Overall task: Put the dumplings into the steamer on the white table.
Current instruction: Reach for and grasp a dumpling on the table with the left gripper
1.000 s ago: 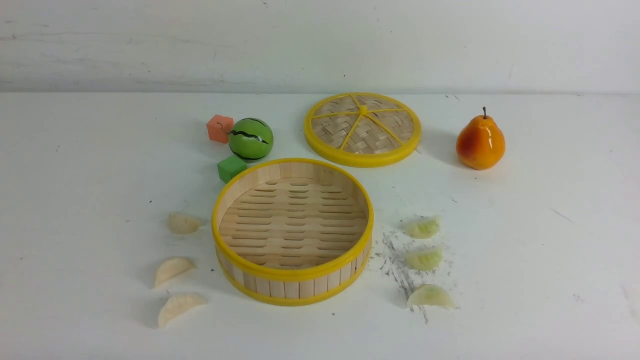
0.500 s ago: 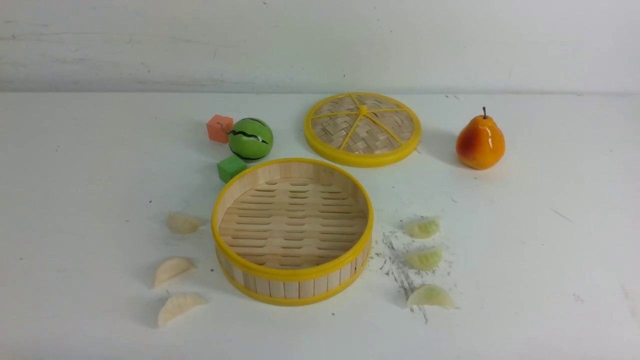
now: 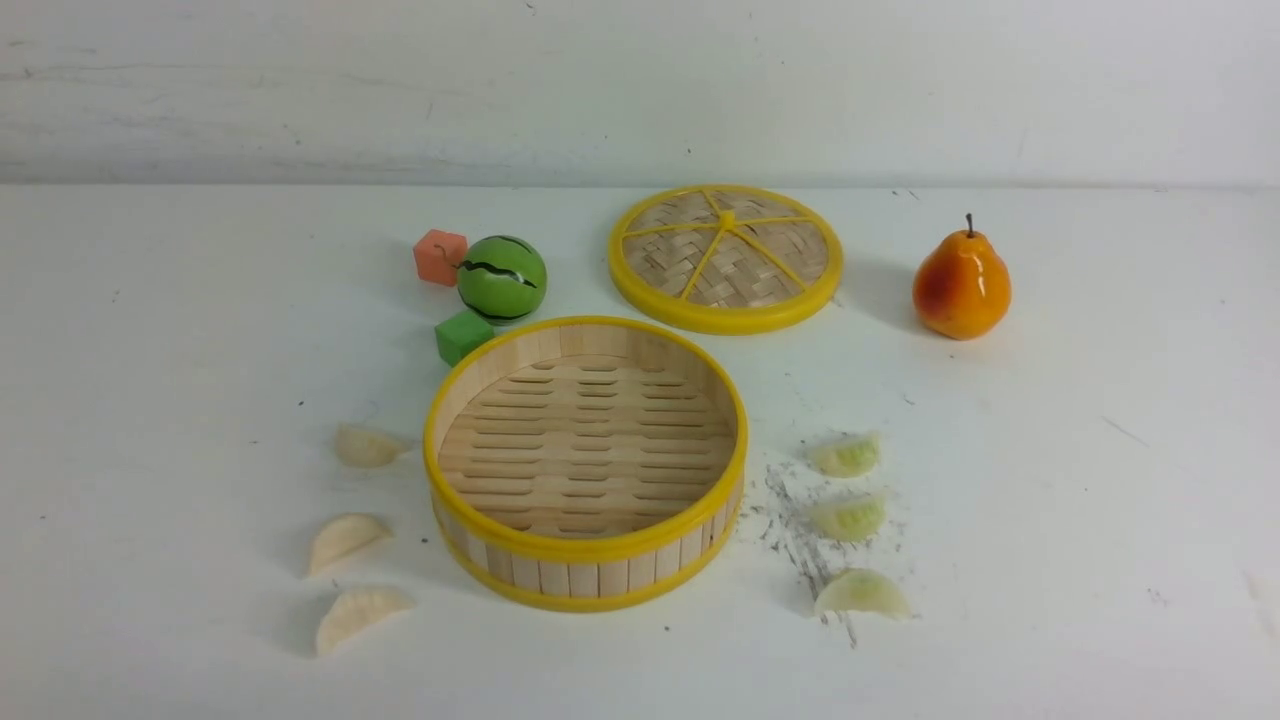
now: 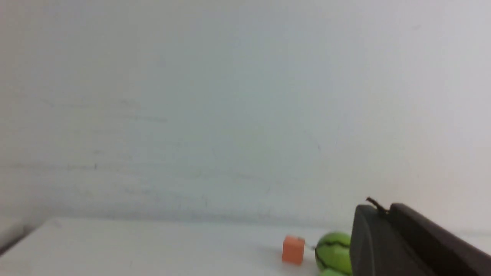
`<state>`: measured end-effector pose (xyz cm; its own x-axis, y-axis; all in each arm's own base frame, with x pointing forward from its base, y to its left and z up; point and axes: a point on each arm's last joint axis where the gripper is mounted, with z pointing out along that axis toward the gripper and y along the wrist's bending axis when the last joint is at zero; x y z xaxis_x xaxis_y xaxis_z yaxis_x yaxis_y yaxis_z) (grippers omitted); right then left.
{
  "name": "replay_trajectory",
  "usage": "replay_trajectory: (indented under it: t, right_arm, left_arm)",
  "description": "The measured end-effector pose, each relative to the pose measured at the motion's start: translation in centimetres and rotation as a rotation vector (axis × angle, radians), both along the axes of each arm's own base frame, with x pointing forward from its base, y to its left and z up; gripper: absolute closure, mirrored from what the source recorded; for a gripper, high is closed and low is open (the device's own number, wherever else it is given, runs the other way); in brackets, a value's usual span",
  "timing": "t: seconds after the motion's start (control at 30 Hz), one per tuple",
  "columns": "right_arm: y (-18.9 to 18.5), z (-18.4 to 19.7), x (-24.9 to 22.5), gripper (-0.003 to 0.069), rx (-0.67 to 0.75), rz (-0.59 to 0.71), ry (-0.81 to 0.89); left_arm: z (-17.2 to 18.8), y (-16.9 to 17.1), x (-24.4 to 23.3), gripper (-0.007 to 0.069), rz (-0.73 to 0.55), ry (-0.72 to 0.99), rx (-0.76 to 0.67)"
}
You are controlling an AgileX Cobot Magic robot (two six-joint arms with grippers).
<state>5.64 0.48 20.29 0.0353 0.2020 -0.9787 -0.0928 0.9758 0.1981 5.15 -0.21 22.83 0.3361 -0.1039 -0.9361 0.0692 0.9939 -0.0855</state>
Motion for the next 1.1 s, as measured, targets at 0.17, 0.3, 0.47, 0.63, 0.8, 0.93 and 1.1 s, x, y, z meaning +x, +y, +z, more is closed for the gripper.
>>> replay_trajectory:
  t: [0.17,0.3,0.47,0.63,0.8,0.93,1.1]
  right_arm:
    - [-0.4,2.4,-0.4,0.0513,0.053,-0.037,-0.269]
    - [-0.7,3.7,-1.0,0.051,0.188,-0.027,-0.411]
    - [-0.8,3.9,-1.1,0.0508,0.346,0.012,-0.434]
    - [-0.7,4.8,-1.2,0.0561,0.351,0.019,-0.432]
    - [-0.6,9.7,-2.4,0.0673,0.192,0.002,-0.498]
    - [-0.4,13.1,-1.6,0.0664,0.038,-0.03,-0.452]
    - [0.2,14.4,2.8,0.0663,-0.125,-0.02,-0.143]
  left_arm:
    - [0.8,0.0,-0.3,0.058,-0.001,-0.093,-0.003]
    - [1.0,0.0,-0.4,0.0576,-0.031,-0.116,-0.073]
    - [1.1,0.0,-0.5,0.0571,-0.144,-0.115,-0.331]
    - [2.5,-0.1,-0.7,0.0573,-0.22,-0.112,-0.471]
    - [8.2,0.0,-2.5,0.064,-0.172,-0.073,-0.394]
    - [11.6,0.5,-1.9,0.064,-0.051,0.128,-0.352]
    - [10.2,1.3,1.7,0.064,0.132,0.559,-0.329]
